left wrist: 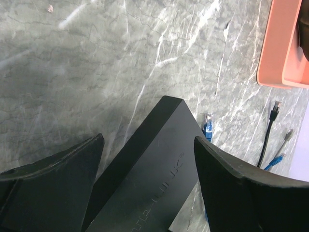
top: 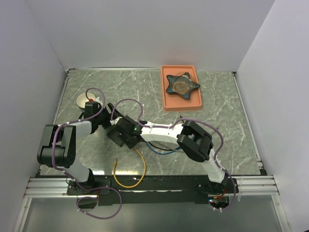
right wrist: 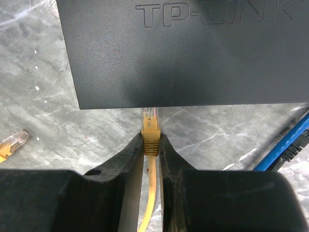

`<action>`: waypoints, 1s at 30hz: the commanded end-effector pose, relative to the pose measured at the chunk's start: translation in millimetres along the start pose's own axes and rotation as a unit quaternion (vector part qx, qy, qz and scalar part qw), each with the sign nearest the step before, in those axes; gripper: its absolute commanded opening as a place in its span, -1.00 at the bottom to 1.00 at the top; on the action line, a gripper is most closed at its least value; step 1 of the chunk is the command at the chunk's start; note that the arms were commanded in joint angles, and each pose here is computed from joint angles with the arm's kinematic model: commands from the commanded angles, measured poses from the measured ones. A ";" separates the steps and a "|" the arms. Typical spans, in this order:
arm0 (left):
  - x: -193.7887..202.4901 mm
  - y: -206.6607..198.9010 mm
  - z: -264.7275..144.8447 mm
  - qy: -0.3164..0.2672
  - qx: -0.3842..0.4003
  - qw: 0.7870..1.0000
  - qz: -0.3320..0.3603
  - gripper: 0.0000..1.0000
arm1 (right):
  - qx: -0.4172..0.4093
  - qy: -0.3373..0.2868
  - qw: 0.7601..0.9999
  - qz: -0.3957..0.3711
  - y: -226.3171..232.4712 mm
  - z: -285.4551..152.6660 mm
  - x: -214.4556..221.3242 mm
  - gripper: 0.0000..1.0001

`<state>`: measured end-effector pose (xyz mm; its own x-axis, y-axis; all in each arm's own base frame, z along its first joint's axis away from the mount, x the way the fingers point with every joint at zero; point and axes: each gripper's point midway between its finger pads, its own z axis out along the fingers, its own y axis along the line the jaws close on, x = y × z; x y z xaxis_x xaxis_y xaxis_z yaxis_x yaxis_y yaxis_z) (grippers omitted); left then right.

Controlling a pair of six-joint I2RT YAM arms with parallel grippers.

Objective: Insert the plug into the switch port

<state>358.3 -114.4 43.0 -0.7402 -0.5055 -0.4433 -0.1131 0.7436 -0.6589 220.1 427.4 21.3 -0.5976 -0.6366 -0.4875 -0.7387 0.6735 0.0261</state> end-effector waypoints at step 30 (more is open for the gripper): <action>64.8 3.9 -8.3 0.104 0.004 0.994 -0.027 0.40 | 0.027 -0.065 0.997 0.037 -0.7 8.1 -42.0 -1.00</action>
<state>346.9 -125.1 40.1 -0.7639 -0.4829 -0.4281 -0.0864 0.7339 -0.6737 230.8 434.1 21.8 -0.6245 -0.5937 -0.5074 -0.6940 0.7199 0.0118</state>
